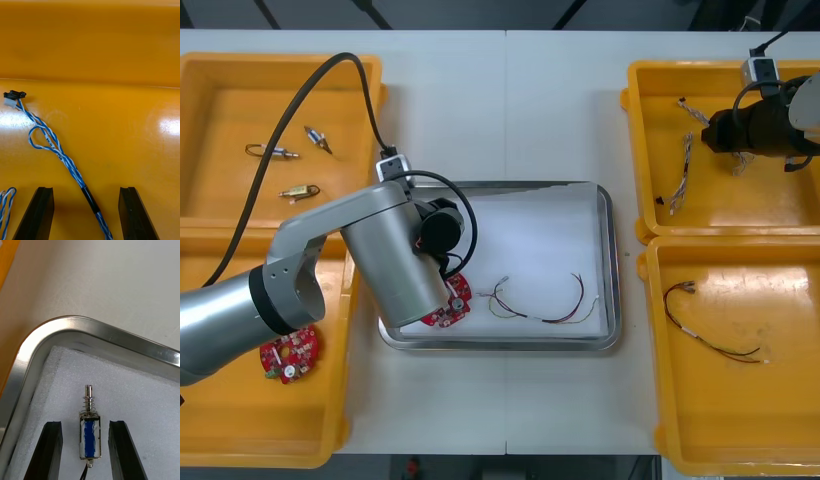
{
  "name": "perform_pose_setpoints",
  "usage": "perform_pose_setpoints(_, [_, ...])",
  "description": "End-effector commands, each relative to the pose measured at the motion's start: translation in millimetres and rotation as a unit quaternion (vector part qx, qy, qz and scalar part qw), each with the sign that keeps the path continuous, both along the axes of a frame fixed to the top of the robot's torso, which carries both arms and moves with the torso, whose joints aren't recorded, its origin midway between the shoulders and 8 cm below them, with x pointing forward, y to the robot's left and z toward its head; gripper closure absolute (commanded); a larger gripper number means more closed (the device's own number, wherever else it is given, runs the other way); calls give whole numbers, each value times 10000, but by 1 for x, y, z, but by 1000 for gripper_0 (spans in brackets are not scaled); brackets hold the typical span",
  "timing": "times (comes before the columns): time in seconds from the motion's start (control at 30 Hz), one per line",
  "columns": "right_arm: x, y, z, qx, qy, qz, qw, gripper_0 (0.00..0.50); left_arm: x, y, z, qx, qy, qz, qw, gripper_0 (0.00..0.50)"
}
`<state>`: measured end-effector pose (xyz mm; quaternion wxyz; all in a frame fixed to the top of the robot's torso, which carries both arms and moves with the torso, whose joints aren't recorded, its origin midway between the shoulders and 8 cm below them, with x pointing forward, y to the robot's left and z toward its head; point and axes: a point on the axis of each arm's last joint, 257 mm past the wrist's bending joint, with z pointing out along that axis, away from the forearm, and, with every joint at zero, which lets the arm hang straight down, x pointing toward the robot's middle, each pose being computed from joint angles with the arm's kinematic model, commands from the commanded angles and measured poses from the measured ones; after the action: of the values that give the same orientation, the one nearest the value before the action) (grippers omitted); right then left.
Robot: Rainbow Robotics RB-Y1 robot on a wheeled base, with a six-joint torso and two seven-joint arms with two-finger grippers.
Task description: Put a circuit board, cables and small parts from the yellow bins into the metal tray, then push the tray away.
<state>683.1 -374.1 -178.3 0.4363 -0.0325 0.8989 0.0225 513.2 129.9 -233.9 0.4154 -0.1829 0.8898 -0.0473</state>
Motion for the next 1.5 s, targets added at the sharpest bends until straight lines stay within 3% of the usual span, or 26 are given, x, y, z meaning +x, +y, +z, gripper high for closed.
perform_pose_setpoints(0.03, [7, 19, 6, -26, -17, 156, 9999, 160, 7, -26, 33, 170, -301, -450, 9984, 100])
perform_pose_setpoints(0.07, [7, 18, 6, -25, -11, 151, 9999, 230, 7, -26, 35, 153, -296, -456, 9984, 95])
perform_pose_setpoints(0.1, [7, 18, 4, -9, -1, 147, 9999, 352, 6, -27, 41, 141, -292, -474, 9984, 88])
perform_pose_setpoints(0.13, [6, 18, 3, -7, 18, 139, 9999, 428, 5, -27, 46, 139, -268, -480, 9984, 85])
perform_pose_setpoints(0.23, [6, 18, 3, -21, 12, 148, 9999, 500, 1, -25, 65, 18, -191, -432, 9989, 67])
perform_pose_setpoints(0.5, [6, 13, 5, -145, -8, 199, 9997, 500, -12, -2, 121, -351, 204, -272, 9988, 16])
perform_pose_setpoints(0.63, [4, 3, 15, -366, 4, 301, 9989, 500, -21, 14, 148, -690, 504, -187, 9962, 0])
perform_pose_setpoints(0.77, [-3, -4, 33, -574, 93, 469, 9972, 500, -29, 34, 169, -1260, 922, 0, 9877, 0])
perform_pose_setpoints(0.9, [-12, -7, 46, -679, 228, 621, 9955, 500, -28, 53, 190, -1657, 1078, 194, 9801, 0])
perform_pose_setpoints(1.07, [-26, -11, 61, -757, 413, 812, 9930, 500, -21, 84, 208, -2208, 1336, 660, 9639, 0])
perform_pose_setpoints(1.27, [-44, -9, 74, -779, 666, 1043, 9893, 500, -6, 125, 220, -2575, 1441, 1387, 9453, 0])
perform_pose_setpoints(1.3, [-49, -7, 76, -766, 729, 1108, 9882, 500, -2, 137, 221, -2665, 1403, 1643, 9393, 0])
perform_pose_setpoints(1.5, [-78, 3, 84, -773, 1167, 1422, 9799, 500, 26, 180, 226, -2768, 929, 2311, 9281, 0])
